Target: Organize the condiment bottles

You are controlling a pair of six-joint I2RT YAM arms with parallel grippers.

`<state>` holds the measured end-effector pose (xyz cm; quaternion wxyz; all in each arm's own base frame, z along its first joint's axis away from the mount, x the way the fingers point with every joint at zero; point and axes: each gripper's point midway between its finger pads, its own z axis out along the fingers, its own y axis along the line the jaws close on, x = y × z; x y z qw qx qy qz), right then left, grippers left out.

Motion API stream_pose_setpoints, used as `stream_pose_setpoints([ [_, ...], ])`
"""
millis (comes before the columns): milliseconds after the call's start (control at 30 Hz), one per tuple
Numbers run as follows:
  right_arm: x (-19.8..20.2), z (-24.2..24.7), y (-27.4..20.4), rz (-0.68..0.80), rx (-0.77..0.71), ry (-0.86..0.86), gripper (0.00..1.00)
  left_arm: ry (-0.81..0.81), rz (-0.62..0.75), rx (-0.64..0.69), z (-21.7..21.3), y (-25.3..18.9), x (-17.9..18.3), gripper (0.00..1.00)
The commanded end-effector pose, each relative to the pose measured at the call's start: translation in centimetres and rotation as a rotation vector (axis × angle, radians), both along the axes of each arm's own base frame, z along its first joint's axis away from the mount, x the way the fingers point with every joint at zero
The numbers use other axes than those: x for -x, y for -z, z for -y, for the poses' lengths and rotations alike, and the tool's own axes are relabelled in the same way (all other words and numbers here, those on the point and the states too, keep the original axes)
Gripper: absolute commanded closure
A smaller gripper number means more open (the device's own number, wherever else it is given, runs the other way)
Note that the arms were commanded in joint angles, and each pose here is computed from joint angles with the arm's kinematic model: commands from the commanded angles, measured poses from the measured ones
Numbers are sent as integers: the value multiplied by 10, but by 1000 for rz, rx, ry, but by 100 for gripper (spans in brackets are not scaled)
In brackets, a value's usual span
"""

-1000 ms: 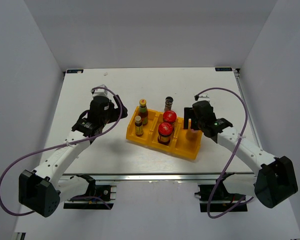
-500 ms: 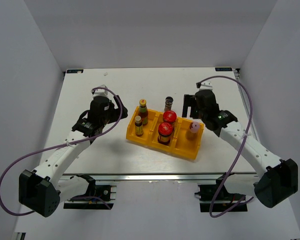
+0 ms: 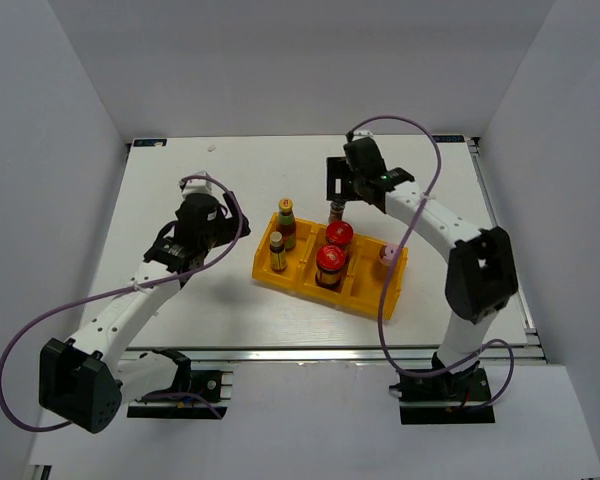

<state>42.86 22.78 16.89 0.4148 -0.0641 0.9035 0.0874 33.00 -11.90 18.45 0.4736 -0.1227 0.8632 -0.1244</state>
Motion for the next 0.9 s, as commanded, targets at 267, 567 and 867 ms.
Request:
stream_pose_setpoints([
  [267,-44,-23,21,-28,87,34,11,-69,-46,-8,-32,17,-23,2],
  [567,-25,-16,53,-120,126,44,19,-93,-80,8,-45,30,-29,2],
  [867,-12,-13,52,-142,113,47,23,-96,-83,23,-47,31,-31,2],
])
